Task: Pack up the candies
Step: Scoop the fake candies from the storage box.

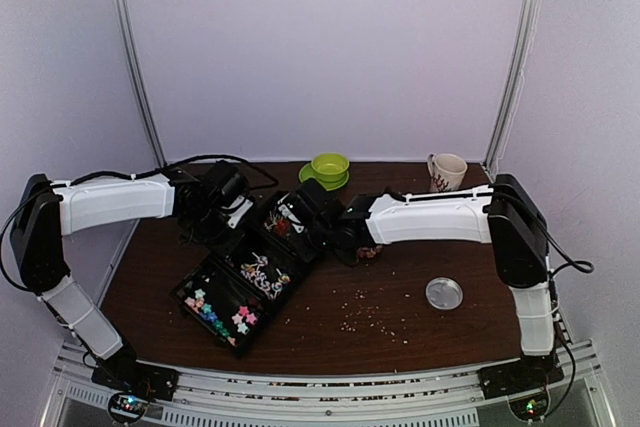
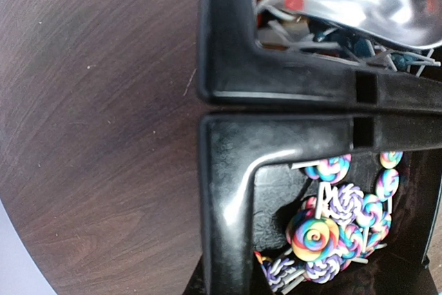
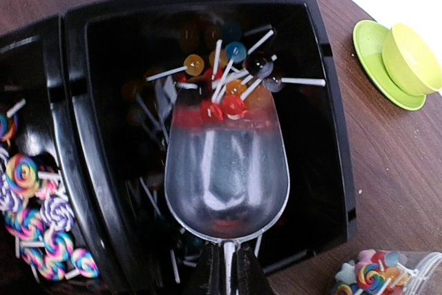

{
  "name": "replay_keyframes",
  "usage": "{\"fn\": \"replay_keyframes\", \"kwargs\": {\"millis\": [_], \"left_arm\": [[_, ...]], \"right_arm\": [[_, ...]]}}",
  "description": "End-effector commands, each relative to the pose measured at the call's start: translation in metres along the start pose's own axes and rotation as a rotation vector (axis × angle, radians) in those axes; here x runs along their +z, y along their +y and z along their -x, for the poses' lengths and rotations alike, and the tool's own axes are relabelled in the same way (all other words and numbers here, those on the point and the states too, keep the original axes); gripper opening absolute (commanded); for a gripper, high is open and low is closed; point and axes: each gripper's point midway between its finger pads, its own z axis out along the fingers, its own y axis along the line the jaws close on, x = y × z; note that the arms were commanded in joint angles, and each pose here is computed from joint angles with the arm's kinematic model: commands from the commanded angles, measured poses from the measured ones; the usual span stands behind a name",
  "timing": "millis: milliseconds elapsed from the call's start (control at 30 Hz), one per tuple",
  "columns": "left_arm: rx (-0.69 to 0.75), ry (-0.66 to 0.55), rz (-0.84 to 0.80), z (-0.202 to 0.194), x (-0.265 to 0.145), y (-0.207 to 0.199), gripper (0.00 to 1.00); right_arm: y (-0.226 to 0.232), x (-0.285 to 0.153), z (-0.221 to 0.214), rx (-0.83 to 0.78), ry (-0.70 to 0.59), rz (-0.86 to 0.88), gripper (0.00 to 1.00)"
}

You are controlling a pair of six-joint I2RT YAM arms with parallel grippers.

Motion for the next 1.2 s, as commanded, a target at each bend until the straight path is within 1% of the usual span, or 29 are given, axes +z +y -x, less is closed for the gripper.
{"fn": "replay_keyframes", "kwargs": {"millis": [0,233,367,433,567,800,1167], "left_arm": [[0.016,-0.244,-0.123,0.053,-0.042,-0.022,0.0],[0.016,-0.247,-0.124,0.053,-0.043,-0.023,0.0],[-0.005,-0.244,-0.126,0.053,-0.042,-0.02,0.0],[-0.022,-0.239,-0.139,0.053,-0.04,-0.017,0.0],[-0.047,-0.242,-0.173,0.054,-0.039,-0.016,0.0],[-0.051,-0.234,-0.189,0.053,-0.038,-0.017,0.0],[-0.075,-0.228,-0.201,0.053,-0.035,-0.013,0.0]], "right_arm": [[0.003,0.029,-0.022,0.049,0.02,0.004,0.0],[0.0,0.04,-0.022,0.128,-0.045,-0.016,0.0],[-0.002,0.036,-0.02,0.154,-0.128,-0.01,0.0],[-0.004,0.034,-0.022,0.151,-0.136,-0.015,0.0],[-0.008,0.025,-0.02,0.162,-0.186,-0.01,0.0],[-0.012,0.007,-0.016,0.188,-0.274,0.006,0.0],[-0.017,-0.014,-0.02,0.192,-0.335,0.018,0.0]]}}
